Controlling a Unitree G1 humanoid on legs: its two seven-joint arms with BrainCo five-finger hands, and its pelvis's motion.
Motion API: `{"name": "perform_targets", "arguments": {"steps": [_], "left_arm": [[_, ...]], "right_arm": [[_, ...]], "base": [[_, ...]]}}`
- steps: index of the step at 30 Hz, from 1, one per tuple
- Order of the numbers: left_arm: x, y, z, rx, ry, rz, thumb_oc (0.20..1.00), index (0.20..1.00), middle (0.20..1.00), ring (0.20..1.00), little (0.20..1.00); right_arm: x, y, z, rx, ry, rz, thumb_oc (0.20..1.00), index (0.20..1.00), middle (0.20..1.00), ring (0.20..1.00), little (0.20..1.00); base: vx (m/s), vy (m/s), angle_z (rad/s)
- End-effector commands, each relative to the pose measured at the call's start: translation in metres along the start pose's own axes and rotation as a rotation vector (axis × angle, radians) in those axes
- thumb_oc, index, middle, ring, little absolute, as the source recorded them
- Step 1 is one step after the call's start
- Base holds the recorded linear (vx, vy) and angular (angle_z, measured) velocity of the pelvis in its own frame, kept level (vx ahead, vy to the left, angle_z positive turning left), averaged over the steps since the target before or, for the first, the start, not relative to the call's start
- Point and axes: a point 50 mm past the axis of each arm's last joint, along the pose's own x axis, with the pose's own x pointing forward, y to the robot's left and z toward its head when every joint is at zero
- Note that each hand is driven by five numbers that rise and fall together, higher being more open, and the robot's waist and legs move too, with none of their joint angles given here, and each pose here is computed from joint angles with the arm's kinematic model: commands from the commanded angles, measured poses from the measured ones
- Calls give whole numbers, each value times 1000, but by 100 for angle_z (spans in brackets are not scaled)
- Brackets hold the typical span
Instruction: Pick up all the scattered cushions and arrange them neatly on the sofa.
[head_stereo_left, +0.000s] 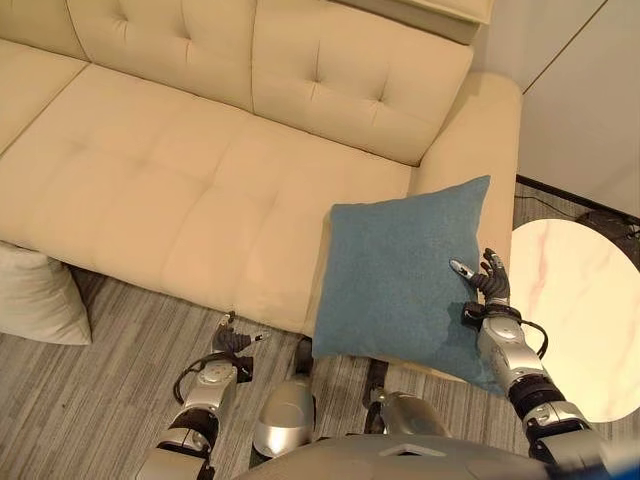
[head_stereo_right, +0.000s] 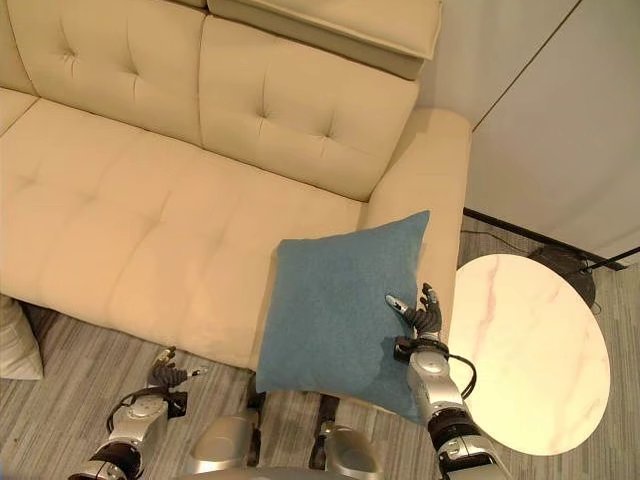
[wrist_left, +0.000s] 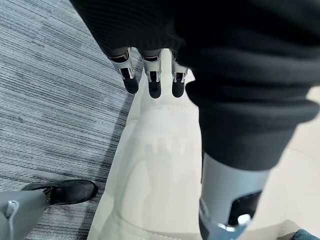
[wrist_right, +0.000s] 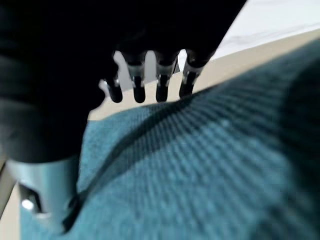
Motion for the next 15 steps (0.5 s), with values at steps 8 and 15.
{"name": "perform_targets", "arguments": {"steps": [8,15], "left_arm": [[7,-24,53,-90,-176,-35,1000,1000,1000,1000,1000],[13,-30,101,-203,-287,-50,1000,1000,1000,1000,1000]], "right_arm": [[-1,29,27,-73,-146,150,1000,1000,1000,1000,1000],[3,51,57,-84,-248,219,1000,1000,1000,1000,1000]], "base": [[-84,-19,-3],[-86,-34,-1]]}}
